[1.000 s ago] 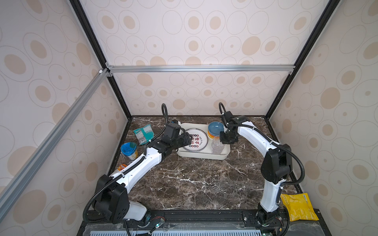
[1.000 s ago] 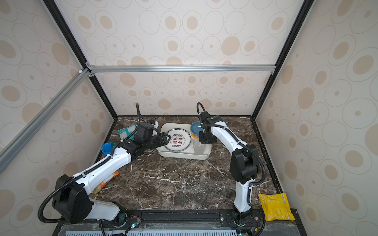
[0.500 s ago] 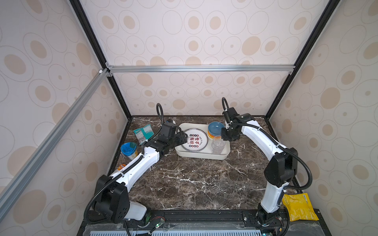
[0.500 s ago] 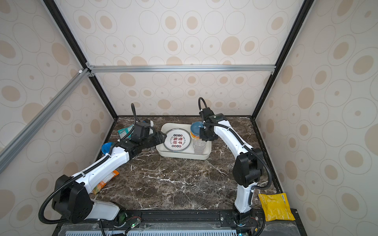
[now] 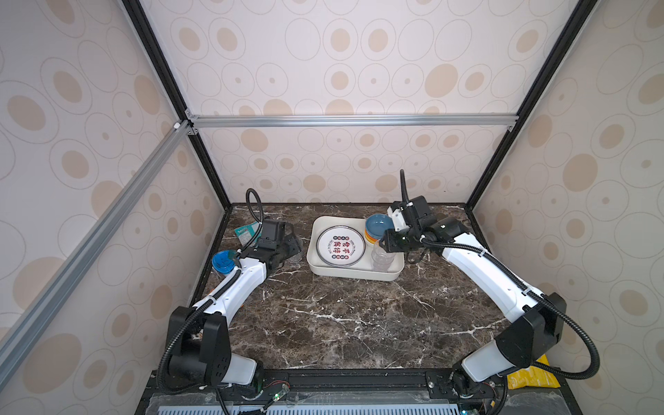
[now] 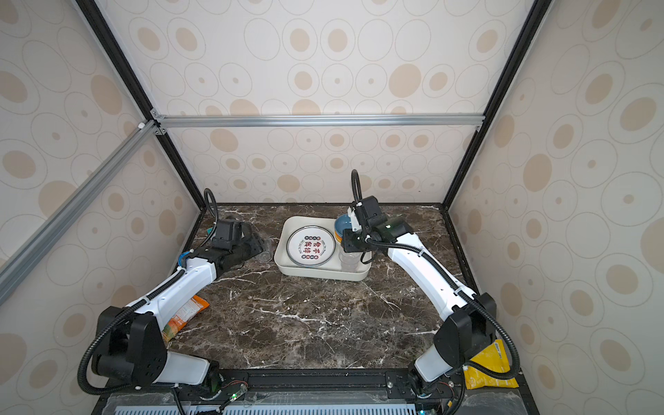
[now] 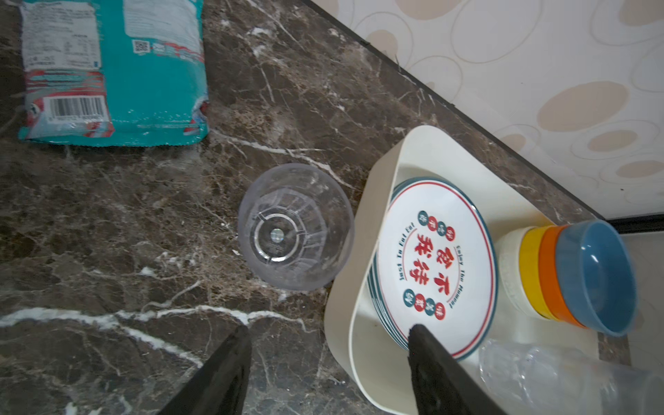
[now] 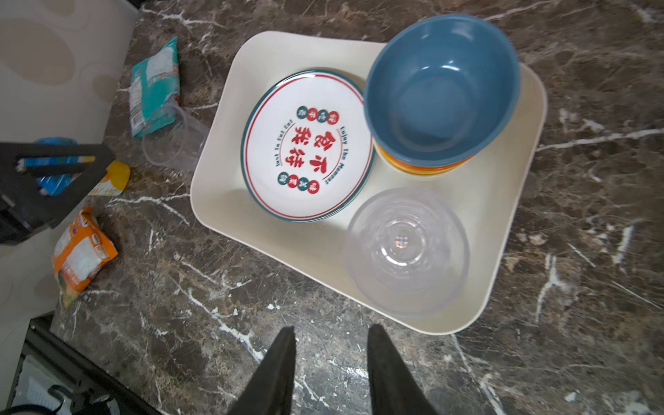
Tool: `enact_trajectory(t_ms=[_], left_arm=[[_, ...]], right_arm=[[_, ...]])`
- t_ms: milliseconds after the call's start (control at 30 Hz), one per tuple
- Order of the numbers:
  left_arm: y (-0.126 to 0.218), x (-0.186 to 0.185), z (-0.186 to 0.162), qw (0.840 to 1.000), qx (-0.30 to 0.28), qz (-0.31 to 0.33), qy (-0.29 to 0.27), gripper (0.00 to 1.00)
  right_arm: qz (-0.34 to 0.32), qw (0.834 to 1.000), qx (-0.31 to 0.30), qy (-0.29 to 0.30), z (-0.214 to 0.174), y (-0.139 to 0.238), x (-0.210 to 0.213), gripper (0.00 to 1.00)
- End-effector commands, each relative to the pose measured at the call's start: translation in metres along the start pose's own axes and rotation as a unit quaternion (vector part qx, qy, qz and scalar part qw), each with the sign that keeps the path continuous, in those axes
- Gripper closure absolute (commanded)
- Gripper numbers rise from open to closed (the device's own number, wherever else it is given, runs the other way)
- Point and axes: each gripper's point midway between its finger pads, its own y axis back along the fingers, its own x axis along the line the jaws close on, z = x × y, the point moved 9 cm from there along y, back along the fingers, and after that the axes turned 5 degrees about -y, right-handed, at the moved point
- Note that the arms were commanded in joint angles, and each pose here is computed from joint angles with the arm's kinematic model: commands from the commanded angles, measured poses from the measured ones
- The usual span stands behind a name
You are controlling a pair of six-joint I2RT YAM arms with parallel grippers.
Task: Place the mixed dishes into the plastic bin
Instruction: 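Open and raise the right gripper while the left gripper reaches toward another cup, then grasp the clear cup by the teal packet with the left gripper and lift it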
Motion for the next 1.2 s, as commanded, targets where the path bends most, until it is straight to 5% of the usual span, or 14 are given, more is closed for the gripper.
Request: enact_trajectory(t_ms=[0, 600, 1167], left_arm=[[-0.010, 0.018, 0.004, 0.999, -0.003, 0.036, 0.008, 0.27], [-0.073, 0.031, 0.025, 0.997, 0.019, 0.065, 0.032, 0.45], [-0.067, 0.029, 0.035, 0.998, 0.017, 0.067, 0.010, 1.00]], right_arm=[[0.044, 0.999, -0.010, 0.028, -0.005, 0.003, 0.012, 0.64], [0.056, 0.998, -0.006, 0.021, -0.019, -0.002, 0.014, 0.66], [0.055, 0.998, -0.005, 0.020, -0.017, -0.006, 0.015, 0.67]])
